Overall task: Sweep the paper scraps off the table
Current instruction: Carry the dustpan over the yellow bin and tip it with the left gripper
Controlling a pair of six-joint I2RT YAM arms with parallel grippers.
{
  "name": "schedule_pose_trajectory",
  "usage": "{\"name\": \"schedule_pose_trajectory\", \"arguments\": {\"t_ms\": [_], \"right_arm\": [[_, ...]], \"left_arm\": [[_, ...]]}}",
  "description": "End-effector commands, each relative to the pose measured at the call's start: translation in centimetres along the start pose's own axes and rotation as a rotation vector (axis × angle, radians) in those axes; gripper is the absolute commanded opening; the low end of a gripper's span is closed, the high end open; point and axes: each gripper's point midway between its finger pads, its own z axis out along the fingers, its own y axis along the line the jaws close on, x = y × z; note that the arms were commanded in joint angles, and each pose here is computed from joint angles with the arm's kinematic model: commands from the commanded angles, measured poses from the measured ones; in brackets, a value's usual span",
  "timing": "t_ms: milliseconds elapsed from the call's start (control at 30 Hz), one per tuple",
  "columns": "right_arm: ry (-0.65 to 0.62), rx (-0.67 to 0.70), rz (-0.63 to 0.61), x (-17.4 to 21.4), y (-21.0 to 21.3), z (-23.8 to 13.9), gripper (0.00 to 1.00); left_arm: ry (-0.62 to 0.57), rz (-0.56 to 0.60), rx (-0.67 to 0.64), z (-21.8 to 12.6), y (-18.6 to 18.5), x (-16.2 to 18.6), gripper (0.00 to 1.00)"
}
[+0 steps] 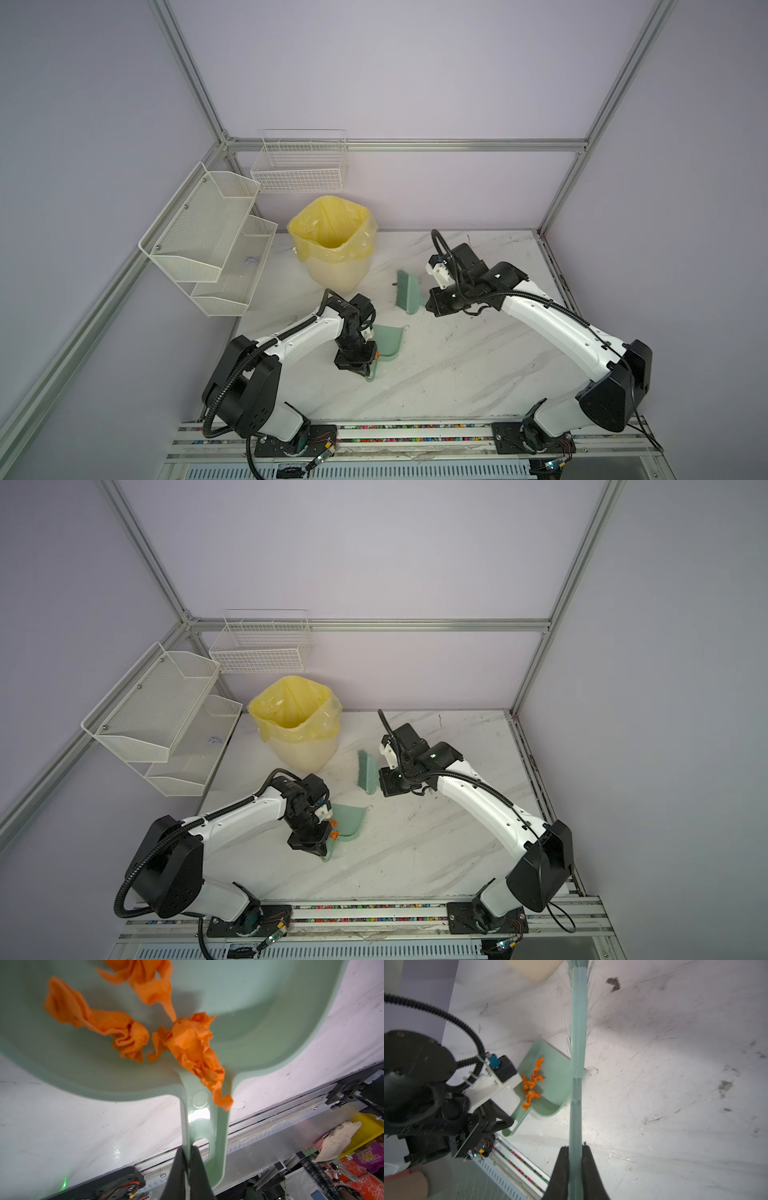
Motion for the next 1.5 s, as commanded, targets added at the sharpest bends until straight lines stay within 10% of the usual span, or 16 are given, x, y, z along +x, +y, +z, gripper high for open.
{"name": "schedule_pose_trajectory", "arguments": {"t_ms": [0, 867, 1467], "right_arm": [[-0.071, 0.047, 0.053, -1.6, -1.8, -1.5, 0.0], [-0.221, 0.051, 0.203, -5.3, -5.7, -1.6, 0.0], [-0.237, 0.046, 0.19, -5.6, -5.4, -2.3, 0.0]], "left_arm": [[-0.157, 0.073, 0.044, -5.0, -2.8, -2.4, 0.0], [-0.682, 0.159, 0.356, -25.0, -11.9, -11.3, 0.0], [-0.842, -0.06, 1.102, -35.7, -7.3, -16.0, 0.0]]}}
